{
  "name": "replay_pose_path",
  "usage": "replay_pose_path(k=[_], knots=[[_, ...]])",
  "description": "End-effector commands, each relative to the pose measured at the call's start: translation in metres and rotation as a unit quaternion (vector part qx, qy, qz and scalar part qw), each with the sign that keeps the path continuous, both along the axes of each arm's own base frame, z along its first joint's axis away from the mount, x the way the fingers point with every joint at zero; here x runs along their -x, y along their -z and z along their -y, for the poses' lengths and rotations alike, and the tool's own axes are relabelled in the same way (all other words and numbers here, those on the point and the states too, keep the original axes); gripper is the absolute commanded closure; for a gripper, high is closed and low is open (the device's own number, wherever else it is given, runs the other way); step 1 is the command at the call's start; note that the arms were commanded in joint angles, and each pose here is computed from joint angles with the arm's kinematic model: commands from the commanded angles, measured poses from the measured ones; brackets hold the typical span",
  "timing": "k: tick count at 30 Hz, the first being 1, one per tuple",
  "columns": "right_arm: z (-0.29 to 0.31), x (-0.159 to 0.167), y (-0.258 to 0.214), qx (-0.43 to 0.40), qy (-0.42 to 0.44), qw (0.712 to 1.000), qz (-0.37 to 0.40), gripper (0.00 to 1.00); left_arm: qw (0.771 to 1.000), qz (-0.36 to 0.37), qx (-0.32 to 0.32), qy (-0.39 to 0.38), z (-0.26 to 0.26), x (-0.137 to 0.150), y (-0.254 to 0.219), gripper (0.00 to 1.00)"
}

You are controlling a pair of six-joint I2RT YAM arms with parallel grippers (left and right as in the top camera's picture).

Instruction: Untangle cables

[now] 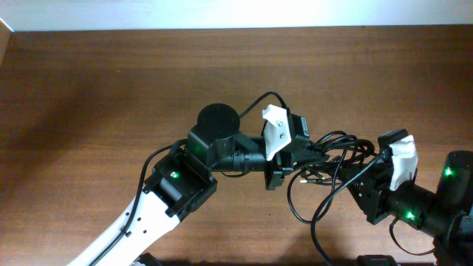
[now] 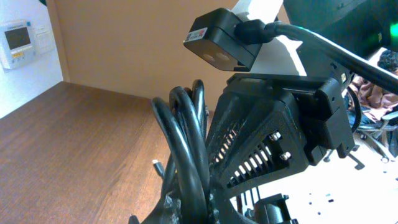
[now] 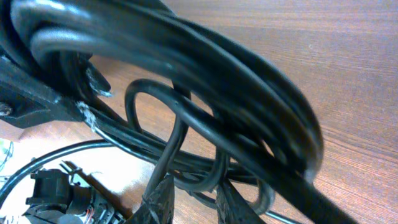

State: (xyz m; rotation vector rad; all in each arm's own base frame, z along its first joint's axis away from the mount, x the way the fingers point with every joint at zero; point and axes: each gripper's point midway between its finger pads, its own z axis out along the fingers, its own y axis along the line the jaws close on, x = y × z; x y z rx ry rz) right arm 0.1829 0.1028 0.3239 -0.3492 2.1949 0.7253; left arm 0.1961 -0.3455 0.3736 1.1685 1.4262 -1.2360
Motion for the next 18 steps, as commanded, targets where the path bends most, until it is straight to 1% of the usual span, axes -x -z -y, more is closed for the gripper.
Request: replay_pose_path(k=[1, 8, 11, 15, 18], knots=[[0.000, 0.000, -0.008, -0.002, 0.001, 1.000, 0.011, 0.78, 1.000, 0.010, 0.014, 0.011, -0.002, 0.010, -0.013, 1.00], [0.017, -0.006, 0.006, 0.026, 0.055, 0.998, -0.019, 0.78, 0.999, 0.017, 0.022, 0.021, -0.002, 0.014, -0.017, 1.00], [0.018, -0.008, 0.011, 0.027, 0.059, 0.997, -0.032, 0.78, 0.998, 0.031, 0.038, 0.048, -0.002, 0.022, -0.026, 1.00], [0.018, -0.014, 0.016, 0.023, 0.063, 0.996, -0.053, 0.79, 0.995, 0.032, 0.042, 0.082, -0.003, 0.034, -0.027, 1.00], [0.015, -0.016, 0.017, 0.017, 0.057, 0.996, -0.059, 0.79, 0.995, 0.028, 0.038, 0.082, -0.003, 0.034, -0.025, 1.00]])
